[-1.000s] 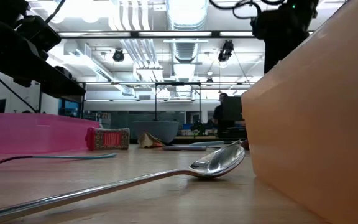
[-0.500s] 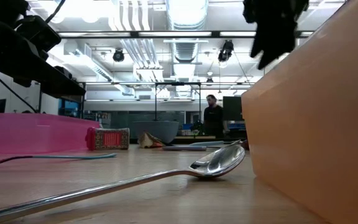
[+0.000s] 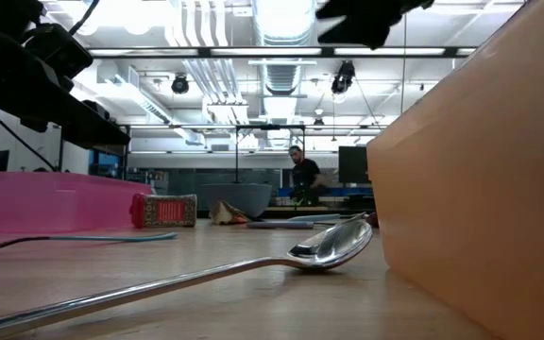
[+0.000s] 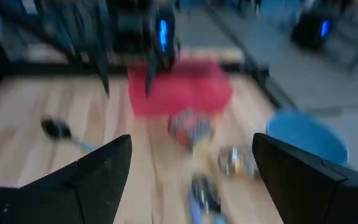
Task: Pick & Place Food Item
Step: Put the red seasoning can into the green bin
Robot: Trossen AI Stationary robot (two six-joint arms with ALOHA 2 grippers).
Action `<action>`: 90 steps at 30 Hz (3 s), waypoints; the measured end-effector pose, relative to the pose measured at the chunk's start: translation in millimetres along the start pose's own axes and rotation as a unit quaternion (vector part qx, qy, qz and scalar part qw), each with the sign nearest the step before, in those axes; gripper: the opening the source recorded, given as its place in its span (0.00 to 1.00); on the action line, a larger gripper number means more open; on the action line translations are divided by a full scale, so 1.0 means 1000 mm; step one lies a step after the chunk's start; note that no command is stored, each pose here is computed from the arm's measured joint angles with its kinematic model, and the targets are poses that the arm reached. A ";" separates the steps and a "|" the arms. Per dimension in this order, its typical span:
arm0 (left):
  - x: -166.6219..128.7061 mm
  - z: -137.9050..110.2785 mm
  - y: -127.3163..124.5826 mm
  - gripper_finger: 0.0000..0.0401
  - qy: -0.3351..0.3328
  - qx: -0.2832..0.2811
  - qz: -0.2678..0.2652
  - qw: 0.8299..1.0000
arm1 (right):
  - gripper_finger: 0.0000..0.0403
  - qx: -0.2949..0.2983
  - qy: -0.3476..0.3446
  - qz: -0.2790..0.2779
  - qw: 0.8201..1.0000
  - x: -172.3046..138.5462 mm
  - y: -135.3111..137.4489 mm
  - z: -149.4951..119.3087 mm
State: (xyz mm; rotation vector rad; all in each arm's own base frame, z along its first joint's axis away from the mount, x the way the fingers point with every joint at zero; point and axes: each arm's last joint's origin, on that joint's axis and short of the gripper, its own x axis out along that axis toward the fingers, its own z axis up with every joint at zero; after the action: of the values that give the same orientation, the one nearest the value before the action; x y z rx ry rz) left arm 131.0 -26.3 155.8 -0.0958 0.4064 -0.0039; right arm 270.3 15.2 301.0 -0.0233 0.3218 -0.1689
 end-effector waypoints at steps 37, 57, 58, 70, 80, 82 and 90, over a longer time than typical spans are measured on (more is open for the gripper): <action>0.000 -0.004 0.001 0.84 0.022 0.004 0.004 1.000 | 0.82 -0.001 -0.104 0.020 0.994 -0.044 -0.011 -0.020; 0.000 -0.004 0.001 0.84 0.022 0.005 0.004 1.000 | 0.82 -0.001 -0.104 0.020 0.994 -0.044 -0.011 -0.020; 0.000 -0.004 0.001 0.84 0.022 0.005 0.004 1.000 | 0.82 -0.001 -0.104 0.020 0.994 -0.044 -0.011 -0.020; 0.000 -0.005 0.001 0.84 0.024 0.005 0.014 1.000 | 0.82 -0.001 -0.104 0.020 0.994 -0.044 -0.011 -0.020; 0.000 -0.006 0.002 0.84 0.027 -0.016 0.029 0.999 | 0.82 -0.001 -0.104 0.020 0.994 -0.044 -0.011 -0.020; 0.000 -0.002 0.002 0.84 0.008 -0.085 0.026 0.996 | 0.82 0.000 -0.104 0.020 0.994 -0.044 -0.011 -0.020; -0.002 0.012 0.002 0.84 -0.019 -0.222 0.042 0.974 | 0.82 -0.001 -0.104 0.020 0.994 -0.044 -0.011 -0.020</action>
State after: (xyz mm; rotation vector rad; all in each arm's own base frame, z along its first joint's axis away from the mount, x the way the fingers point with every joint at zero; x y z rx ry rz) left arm 133.6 -23.5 168.0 -0.5188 0.3678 0.1729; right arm 221.2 11.4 296.0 -0.0350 0.1151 -0.1247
